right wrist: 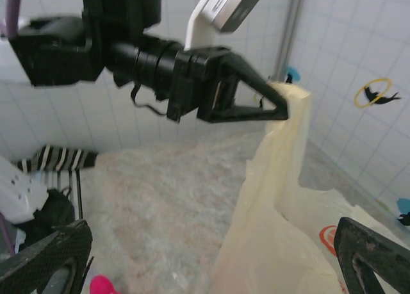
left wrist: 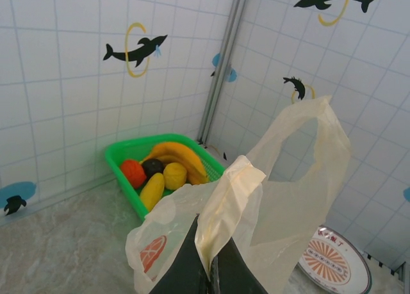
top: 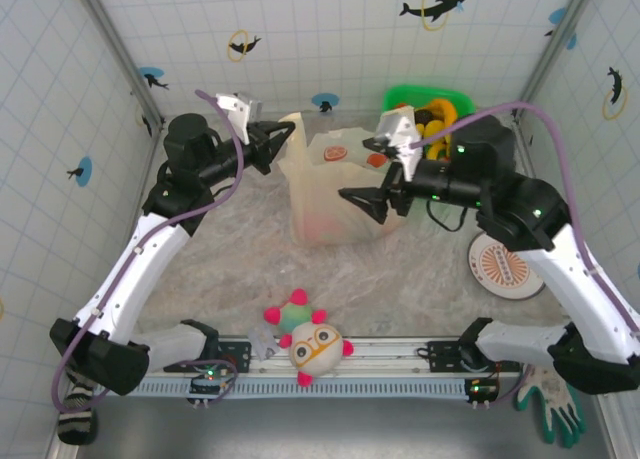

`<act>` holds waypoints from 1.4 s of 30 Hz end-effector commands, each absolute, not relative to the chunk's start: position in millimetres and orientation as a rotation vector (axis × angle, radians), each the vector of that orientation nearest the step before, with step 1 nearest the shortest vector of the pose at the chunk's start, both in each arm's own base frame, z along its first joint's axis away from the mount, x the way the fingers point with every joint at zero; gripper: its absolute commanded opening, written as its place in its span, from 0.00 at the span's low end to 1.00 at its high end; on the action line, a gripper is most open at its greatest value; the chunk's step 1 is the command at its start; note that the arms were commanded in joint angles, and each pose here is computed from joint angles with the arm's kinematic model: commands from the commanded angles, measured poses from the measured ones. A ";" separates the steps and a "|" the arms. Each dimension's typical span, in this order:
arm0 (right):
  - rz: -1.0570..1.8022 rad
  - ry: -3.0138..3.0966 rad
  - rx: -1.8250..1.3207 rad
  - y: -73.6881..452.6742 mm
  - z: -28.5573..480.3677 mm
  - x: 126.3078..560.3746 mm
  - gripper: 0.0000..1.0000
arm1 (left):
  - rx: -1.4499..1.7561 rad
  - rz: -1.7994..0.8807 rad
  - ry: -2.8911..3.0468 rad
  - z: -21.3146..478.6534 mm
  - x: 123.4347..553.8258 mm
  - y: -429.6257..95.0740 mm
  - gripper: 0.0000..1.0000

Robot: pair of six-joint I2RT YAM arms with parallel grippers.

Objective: Place the fake fruits into the plastic bag and tie a complex knot

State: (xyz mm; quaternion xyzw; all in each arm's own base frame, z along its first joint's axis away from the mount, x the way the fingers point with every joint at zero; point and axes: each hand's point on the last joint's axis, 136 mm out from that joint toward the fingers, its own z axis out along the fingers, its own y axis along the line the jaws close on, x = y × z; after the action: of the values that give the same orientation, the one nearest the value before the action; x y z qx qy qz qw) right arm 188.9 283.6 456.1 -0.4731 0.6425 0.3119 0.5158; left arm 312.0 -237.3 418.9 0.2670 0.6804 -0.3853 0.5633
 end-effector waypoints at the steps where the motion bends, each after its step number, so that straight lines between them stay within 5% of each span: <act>1: 0.637 1.475 -1.224 285.2 462.5 187.8 1.00 | 0.684 -0.922 1.509 444.0 301.5 -238.1 0.00; 21: 0.759 1.383 -1.345 337.9 425.0 247.6 1.00 | 0.926 -1.008 1.381 447.9 283.6 -261.0 0.00; 31: 0.851 1.435 -1.316 360.7 405.4 272.0 0.86 | 1.010 -1.032 1.337 443.5 268.4 -263.4 0.00; 37: 0.889 1.453 -1.289 368.4 399.0 275.9 0.66 | 1.008 -1.031 1.342 441.3 269.6 -263.7 0.00; 42: 0.867 1.496 -1.239 365.5 396.3 283.3 0.30 | 0.986 -1.027 1.358 439.9 274.9 -263.7 0.00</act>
State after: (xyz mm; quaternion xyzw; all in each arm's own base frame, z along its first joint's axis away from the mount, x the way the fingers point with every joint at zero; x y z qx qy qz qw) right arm 278.8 363.4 390.8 -0.5201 0.6171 0.3547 0.4721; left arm 278.8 -266.6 422.3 0.4052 0.6017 -0.4413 0.5282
